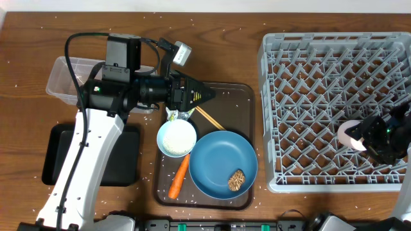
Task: Sort waste into correct bins and load items into the dishwasher rack
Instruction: 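Place the pink cup upside down in the rack with the right gripper, then reach the left gripper down to the yellow snack wrapper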
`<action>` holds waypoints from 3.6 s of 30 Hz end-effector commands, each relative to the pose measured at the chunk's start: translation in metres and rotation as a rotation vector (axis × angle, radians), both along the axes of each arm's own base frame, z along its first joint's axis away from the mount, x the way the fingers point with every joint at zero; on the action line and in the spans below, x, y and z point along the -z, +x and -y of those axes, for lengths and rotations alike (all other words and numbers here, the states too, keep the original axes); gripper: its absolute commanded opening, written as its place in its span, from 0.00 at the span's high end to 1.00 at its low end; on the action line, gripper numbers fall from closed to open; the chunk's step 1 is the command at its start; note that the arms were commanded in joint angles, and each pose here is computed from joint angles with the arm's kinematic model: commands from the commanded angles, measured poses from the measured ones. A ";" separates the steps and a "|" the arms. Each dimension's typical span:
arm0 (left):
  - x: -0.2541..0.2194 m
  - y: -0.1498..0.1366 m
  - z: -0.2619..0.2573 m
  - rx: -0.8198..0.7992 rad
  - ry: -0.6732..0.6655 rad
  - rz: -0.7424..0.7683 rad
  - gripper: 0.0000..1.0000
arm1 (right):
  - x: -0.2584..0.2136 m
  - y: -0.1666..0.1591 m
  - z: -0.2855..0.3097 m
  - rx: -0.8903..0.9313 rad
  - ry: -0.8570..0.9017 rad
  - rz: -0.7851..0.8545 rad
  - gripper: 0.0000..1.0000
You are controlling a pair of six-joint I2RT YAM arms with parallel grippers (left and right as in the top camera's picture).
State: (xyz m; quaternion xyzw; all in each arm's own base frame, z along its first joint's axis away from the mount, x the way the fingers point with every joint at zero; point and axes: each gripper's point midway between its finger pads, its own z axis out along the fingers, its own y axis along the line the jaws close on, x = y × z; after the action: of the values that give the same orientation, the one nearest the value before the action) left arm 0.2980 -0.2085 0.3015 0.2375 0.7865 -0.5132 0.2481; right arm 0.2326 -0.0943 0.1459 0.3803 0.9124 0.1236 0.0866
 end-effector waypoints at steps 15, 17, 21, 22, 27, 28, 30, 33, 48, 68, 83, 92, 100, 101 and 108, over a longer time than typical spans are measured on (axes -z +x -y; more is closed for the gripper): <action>-0.010 0.000 -0.002 -0.011 -0.001 0.029 0.30 | 0.004 0.010 -0.001 -0.037 0.021 0.038 0.45; -0.010 0.000 -0.002 -0.011 -0.001 0.028 0.30 | 0.000 0.011 -0.007 -0.041 0.050 0.055 0.46; -0.010 0.000 -0.002 -0.011 -0.001 0.029 0.31 | -0.006 0.003 -0.012 -0.053 0.053 0.045 0.46; -0.010 0.000 -0.002 -0.011 -0.001 0.030 0.30 | -0.007 0.000 -0.012 -0.057 0.046 0.042 0.46; -0.010 0.000 -0.002 -0.011 -0.001 0.030 0.30 | -0.007 -0.011 -0.008 -0.049 0.003 -0.004 0.46; -0.010 0.000 -0.002 -0.011 -0.001 0.029 0.30 | -0.006 -0.014 -0.006 -0.047 -0.007 -0.017 0.46; -0.010 0.000 -0.002 -0.011 -0.001 0.029 0.30 | -0.005 -0.016 -0.004 -0.045 -0.017 -0.030 0.46; -0.010 0.000 -0.002 -0.011 -0.001 0.029 0.30 | -0.004 -0.019 -0.001 -0.039 -0.037 -0.048 0.45; -0.010 0.000 -0.002 -0.011 -0.001 0.028 0.30 | -0.005 -0.010 0.003 -0.018 -0.046 -0.014 0.16; 0.073 0.034 -0.062 -0.424 0.530 -0.077 0.30 | -0.112 0.045 -0.082 -0.435 0.023 0.628 0.21; 0.212 0.064 -0.093 -0.590 1.096 -0.222 0.31 | -0.101 0.043 -0.105 -0.465 0.011 0.548 0.19; 0.248 0.065 -0.100 -0.572 1.183 -0.273 0.53 | -0.098 0.042 -0.100 -0.454 -0.011 0.528 0.19; 0.249 0.059 -0.102 -0.559 1.199 -0.291 0.56 | -0.097 0.041 -0.098 -0.450 -0.021 0.521 0.19; 0.250 0.058 -0.102 -0.556 1.203 -0.296 0.56 | -0.097 0.041 -0.099 -0.450 -0.020 0.520 0.19; 0.254 0.052 -0.098 -0.532 1.184 -0.321 0.57 | -0.097 0.040 -0.098 -0.449 -0.020 0.516 0.19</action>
State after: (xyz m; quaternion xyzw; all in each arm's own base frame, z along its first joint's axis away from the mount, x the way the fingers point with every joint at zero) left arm 0.3568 -0.1103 0.0569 0.0531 0.9927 0.0569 0.0917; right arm 0.2720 0.0004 0.2364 0.1291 0.9237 0.2209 0.2851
